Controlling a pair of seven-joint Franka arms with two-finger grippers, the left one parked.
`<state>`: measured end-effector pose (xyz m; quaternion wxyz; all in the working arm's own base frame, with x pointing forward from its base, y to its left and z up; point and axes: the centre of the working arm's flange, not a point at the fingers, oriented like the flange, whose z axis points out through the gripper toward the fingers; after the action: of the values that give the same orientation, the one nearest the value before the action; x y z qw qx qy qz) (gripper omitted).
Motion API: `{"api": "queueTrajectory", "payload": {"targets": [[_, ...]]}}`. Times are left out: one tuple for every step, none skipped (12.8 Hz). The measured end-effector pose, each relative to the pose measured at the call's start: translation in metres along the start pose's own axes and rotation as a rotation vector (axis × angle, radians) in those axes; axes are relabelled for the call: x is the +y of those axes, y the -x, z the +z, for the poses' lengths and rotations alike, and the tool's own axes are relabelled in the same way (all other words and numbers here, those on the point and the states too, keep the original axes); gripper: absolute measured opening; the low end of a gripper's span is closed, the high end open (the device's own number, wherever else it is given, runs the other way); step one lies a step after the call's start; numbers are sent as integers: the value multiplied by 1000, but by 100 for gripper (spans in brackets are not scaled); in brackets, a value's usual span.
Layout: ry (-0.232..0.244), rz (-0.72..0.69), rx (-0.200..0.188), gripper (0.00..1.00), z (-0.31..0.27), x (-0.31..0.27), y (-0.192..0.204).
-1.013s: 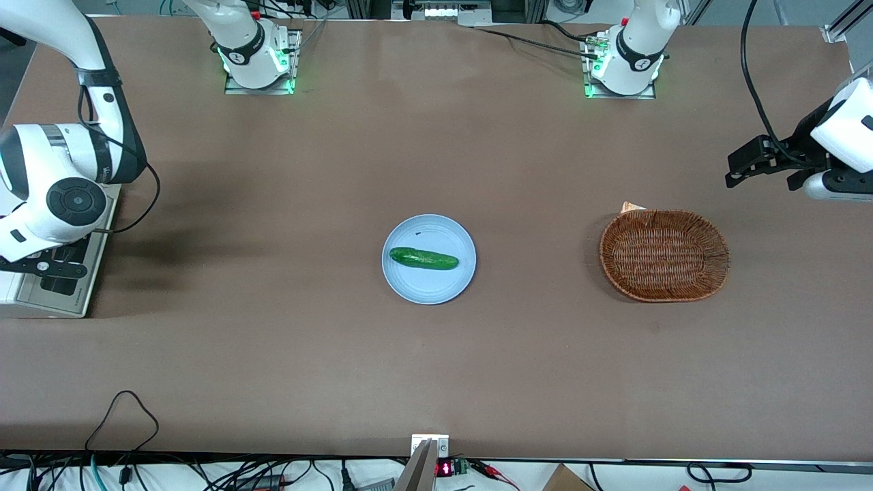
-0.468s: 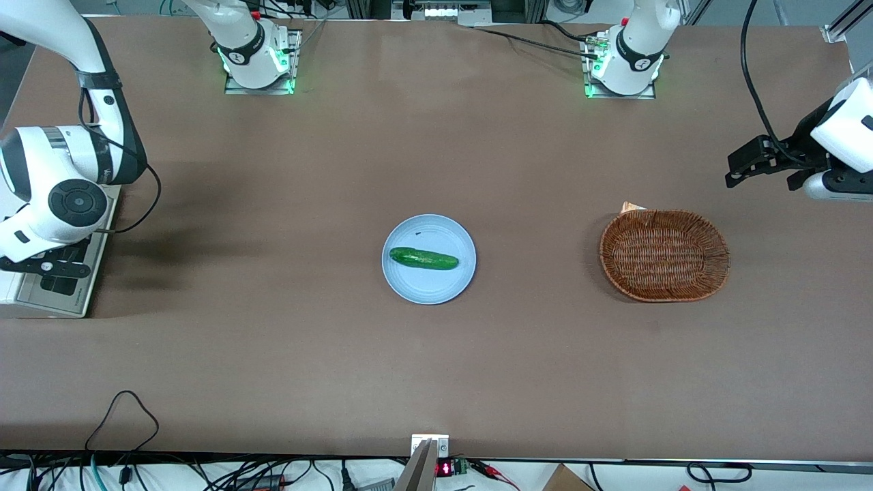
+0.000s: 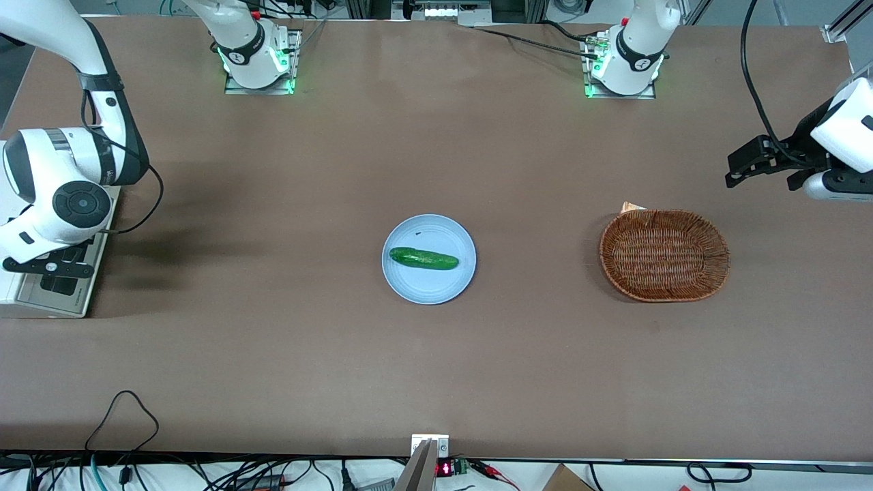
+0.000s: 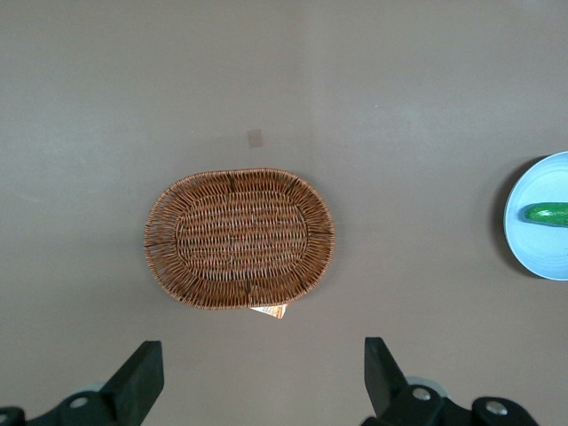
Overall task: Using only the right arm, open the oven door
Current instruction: 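Hook the right gripper on the door handle and start pulling it outward, then swing the oven door down and open with the right gripper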
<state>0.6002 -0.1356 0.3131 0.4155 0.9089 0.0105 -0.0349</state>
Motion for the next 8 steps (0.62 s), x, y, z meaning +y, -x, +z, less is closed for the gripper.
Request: {"api": "queueTrajectory", "payload": {"targets": [[0,-1,0,1,0,0,0],[-1,-3,2,1,-1,-2,0],[-3,-7,3,1,-3,-4,0],[-7,-8,4,1,-4,-7,0],[-14,-7,4,1,-6,-8,-1],[-26,-3,3,1,-8,-11,-1],[-41,1,1,1,-12,-15,-1],[-59,3,0,1,-16,-20,-2]]}}
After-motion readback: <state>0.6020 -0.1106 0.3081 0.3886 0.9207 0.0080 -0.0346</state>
